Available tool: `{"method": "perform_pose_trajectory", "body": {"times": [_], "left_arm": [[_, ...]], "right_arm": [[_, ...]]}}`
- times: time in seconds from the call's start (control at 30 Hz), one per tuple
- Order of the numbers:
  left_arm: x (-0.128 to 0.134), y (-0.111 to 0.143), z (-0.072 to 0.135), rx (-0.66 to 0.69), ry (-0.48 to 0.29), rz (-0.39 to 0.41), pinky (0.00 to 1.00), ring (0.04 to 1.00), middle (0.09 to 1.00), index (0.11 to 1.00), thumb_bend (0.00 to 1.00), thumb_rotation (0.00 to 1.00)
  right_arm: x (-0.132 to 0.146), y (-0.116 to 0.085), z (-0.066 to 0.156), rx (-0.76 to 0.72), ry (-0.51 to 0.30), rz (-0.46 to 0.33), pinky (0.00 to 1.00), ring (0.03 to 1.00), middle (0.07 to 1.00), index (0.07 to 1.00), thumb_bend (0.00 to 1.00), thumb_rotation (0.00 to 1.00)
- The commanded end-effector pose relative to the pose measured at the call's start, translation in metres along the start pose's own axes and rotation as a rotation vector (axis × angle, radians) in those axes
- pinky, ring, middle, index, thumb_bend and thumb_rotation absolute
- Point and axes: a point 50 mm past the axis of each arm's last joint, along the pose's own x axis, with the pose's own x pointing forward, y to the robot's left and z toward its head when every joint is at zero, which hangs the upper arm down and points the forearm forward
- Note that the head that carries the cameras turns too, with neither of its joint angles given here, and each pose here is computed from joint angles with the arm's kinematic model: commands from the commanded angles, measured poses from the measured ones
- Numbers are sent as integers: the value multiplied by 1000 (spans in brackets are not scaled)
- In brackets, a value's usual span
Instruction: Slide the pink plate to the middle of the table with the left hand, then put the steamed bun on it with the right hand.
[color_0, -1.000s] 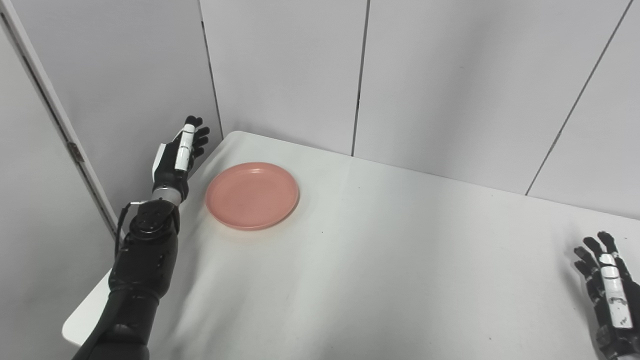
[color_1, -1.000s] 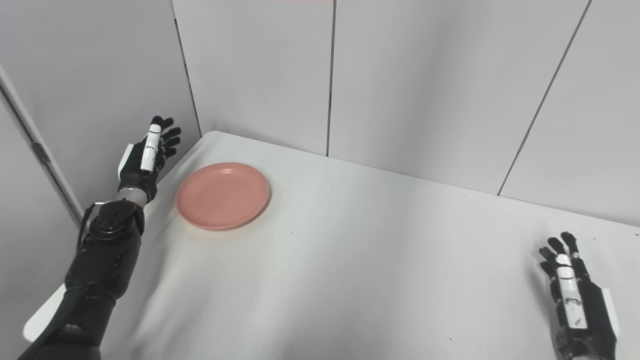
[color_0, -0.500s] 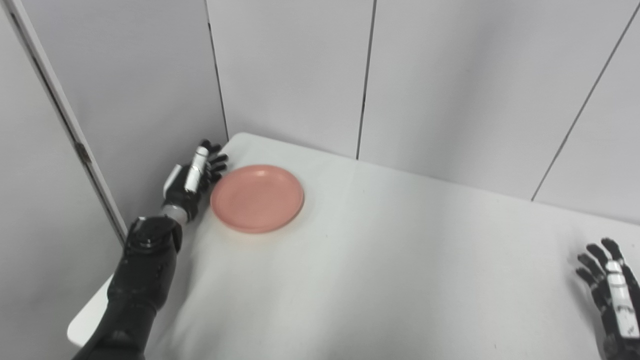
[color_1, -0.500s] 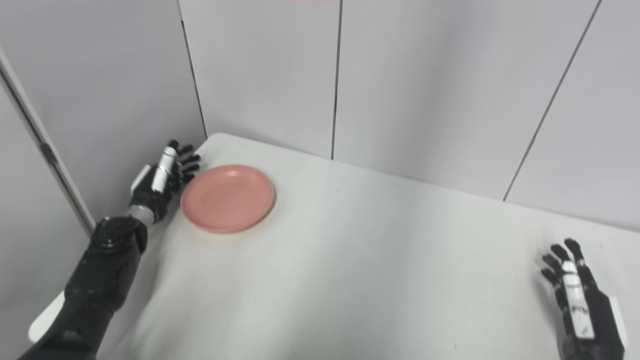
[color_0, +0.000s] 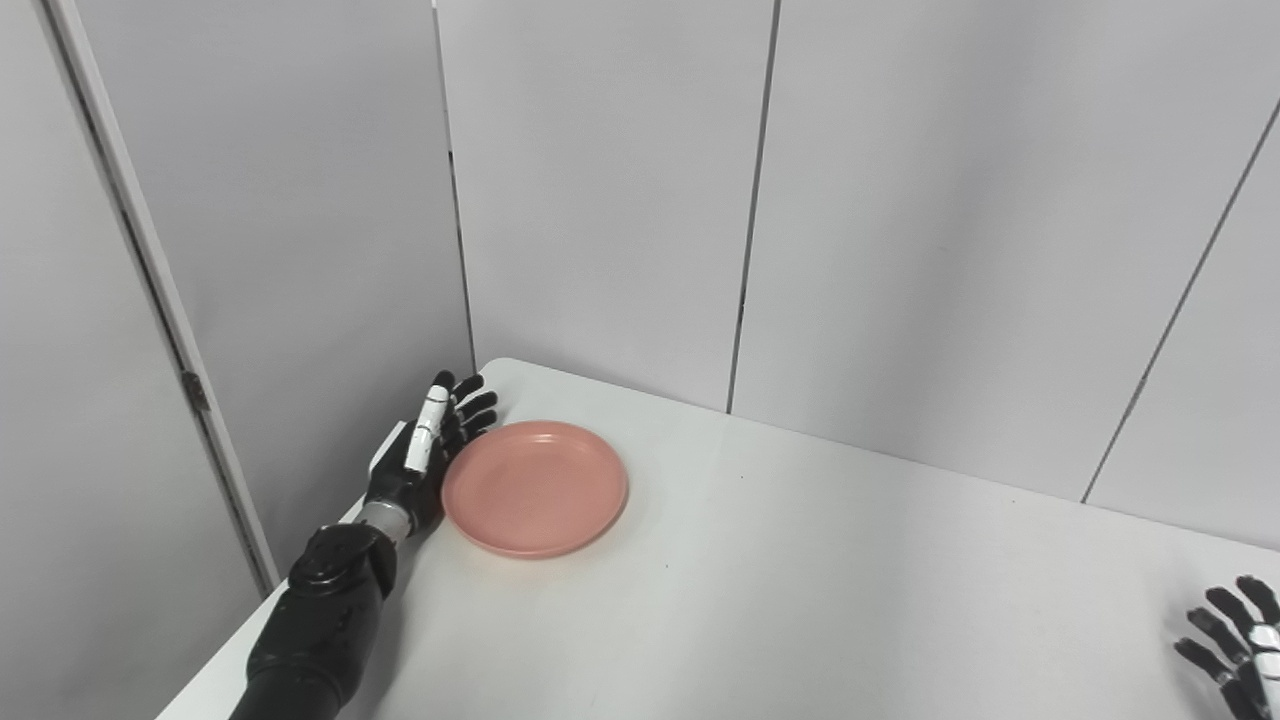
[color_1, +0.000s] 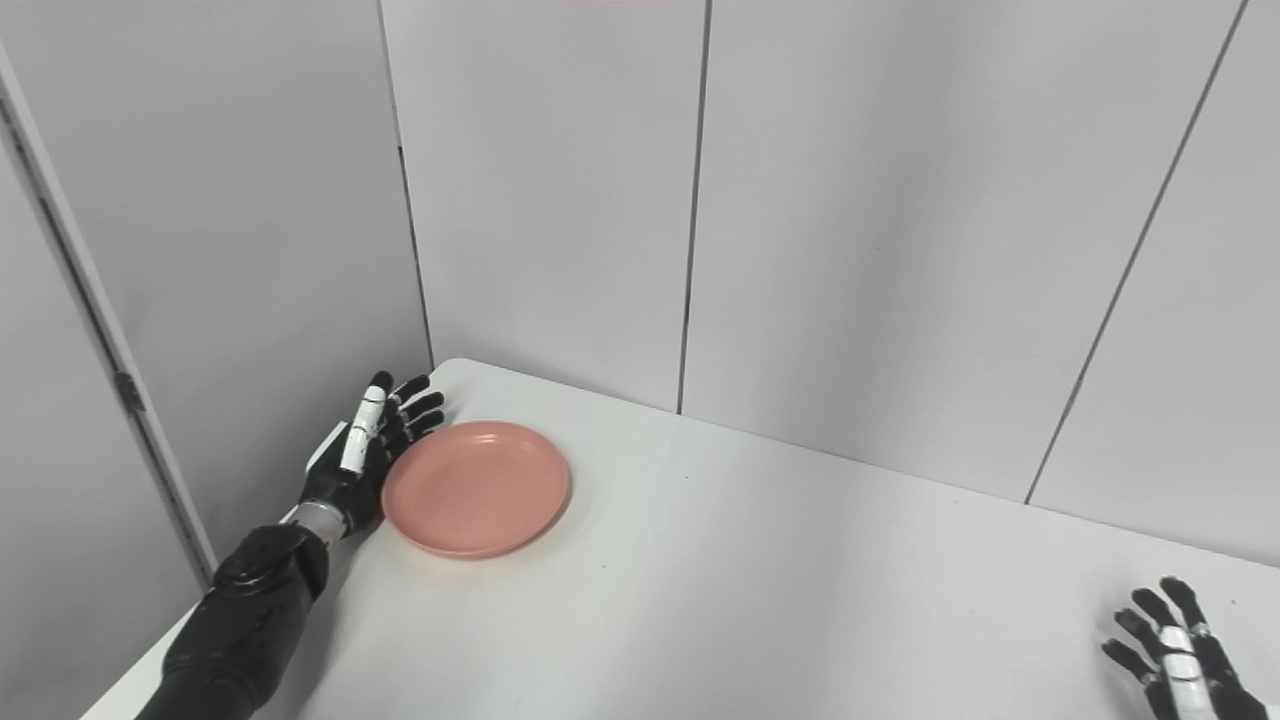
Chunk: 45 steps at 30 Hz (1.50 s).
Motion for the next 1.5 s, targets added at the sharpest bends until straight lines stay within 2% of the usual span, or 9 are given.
{"method": "perform_pose_trajectory", "body": {"times": [0.0, 0.23, 0.47, 0.7, 0.77, 0.87, 1.03, 1.4, 1.47], "left_arm": [[16, -20, 17, -17, -66, -74, 940, 915, 897, 889, 722, 1000], [23, -42, 9, -145, -49, -128, 939, 916, 902, 892, 742, 956], [31, -72, 3, -162, -4, -197, 910, 892, 887, 878, 730, 960], [35, -96, 1, -130, 29, -245, 894, 900, 892, 876, 706, 965], [36, -100, 1, -109, 43, -258, 914, 904, 897, 879, 723, 985], [36, -112, 1, -33, 76, -327, 952, 931, 922, 912, 707, 997], [35, -130, -3, 6, 105, -371, 980, 938, 922, 911, 679, 1000], [28, -162, -8, 41, 93, -443, 979, 950, 929, 911, 724, 1000], [24, -168, -10, 25, 87, -456, 970, 948, 927, 907, 727, 992]], "right_arm": [[-6, 0, -7, 0, -19, 8, 821, 876, 906, 931, 557, 796], [-6, 0, -5, 2, -9, 8, 850, 879, 904, 928, 569, 782], [-7, 2, -3, -1, -12, 3, 881, 894, 912, 928, 554, 784], [-6, 4, -3, 6, -10, -6, 887, 905, 924, 942, 587, 783], [-6, 4, -3, 3, -7, -8, 910, 915, 933, 948, 610, 784], [-6, 6, -1, 6, -12, -7, 915, 928, 939, 951, 595, 787], [-4, 8, 0, 6, -13, -3, 947, 936, 946, 959, 629, 794], [-3, 19, 5, 2, -27, -2, 998, 933, 950, 973, 657, 810], [-3, 23, 8, -1, -22, 0, 1000, 941, 960, 985, 628, 815]]}}
